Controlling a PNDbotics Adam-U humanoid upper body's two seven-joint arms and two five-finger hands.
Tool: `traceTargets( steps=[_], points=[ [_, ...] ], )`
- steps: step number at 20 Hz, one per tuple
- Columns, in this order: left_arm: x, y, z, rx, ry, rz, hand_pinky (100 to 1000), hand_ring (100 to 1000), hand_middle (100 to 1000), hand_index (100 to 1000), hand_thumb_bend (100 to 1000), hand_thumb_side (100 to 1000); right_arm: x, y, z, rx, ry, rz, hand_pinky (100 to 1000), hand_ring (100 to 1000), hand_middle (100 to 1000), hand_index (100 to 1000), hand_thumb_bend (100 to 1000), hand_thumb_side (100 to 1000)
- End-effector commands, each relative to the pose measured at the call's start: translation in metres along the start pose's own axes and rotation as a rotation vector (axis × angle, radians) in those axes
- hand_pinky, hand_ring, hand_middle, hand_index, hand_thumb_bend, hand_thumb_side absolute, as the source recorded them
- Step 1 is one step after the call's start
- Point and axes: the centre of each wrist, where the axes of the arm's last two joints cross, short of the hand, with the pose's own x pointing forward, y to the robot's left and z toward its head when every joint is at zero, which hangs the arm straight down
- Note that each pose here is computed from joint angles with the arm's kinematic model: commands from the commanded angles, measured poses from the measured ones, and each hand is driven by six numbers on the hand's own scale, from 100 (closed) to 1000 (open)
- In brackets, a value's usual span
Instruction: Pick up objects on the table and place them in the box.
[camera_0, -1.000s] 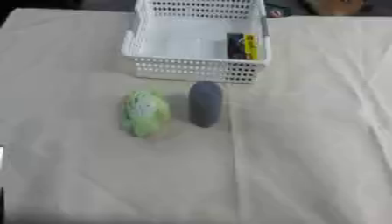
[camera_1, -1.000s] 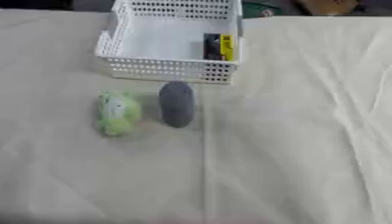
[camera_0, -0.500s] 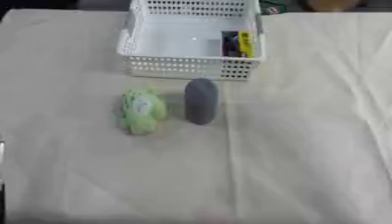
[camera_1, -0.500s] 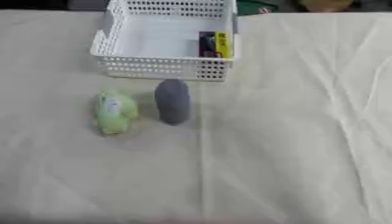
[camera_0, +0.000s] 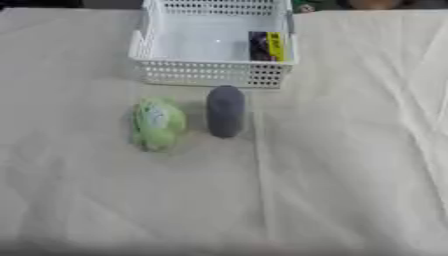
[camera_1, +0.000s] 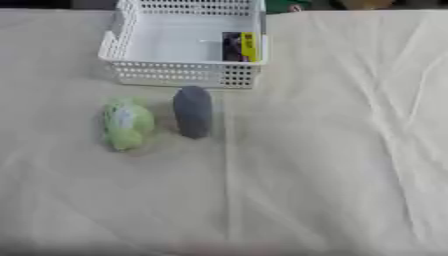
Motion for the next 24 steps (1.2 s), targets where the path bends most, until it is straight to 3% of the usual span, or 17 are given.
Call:
traceTargets(
  steps=[1,5,8,9,12,24],
  points=[
    [0.004,0.001,-0.006,-0.009,-0.029,0.016,603,532,583,668,100,795,0.005,-0.003,-0.030,0.069,-0.107,-0.001,772,701,651,835,100,1000],
    [0.004,0.001,-0.006,-0.017,-0.026,0.018,603,532,583,668,100,795,0.015,-0.001,-0.059,0.210,-0.214,0.018,827,777,745,879,100,1000],
    [0.004,0.001,-0.006,-0.020,-0.025,0.019,603,532,583,668,100,795,0.020,0.000,-0.072,0.284,-0.256,0.029,830,781,749,882,100,1000],
    [0.004,0.001,-0.005,-0.023,-0.025,0.019,603,532,583,668,100,795,0.023,0.000,-0.077,0.326,-0.293,0.035,849,816,788,895,100,1000],
    [0.004,0.002,-0.005,-0.029,-0.021,0.019,604,533,584,668,100,795,0.032,0.000,-0.093,0.465,-0.366,0.056,851,822,794,897,100,1000],
    [0.005,0.000,-0.003,-0.056,-0.012,0.029,605,534,586,668,100,795,0.057,0.000,-0.118,1.017,-0.607,0.214,868,883,875,952,100,1000]
  ],
)
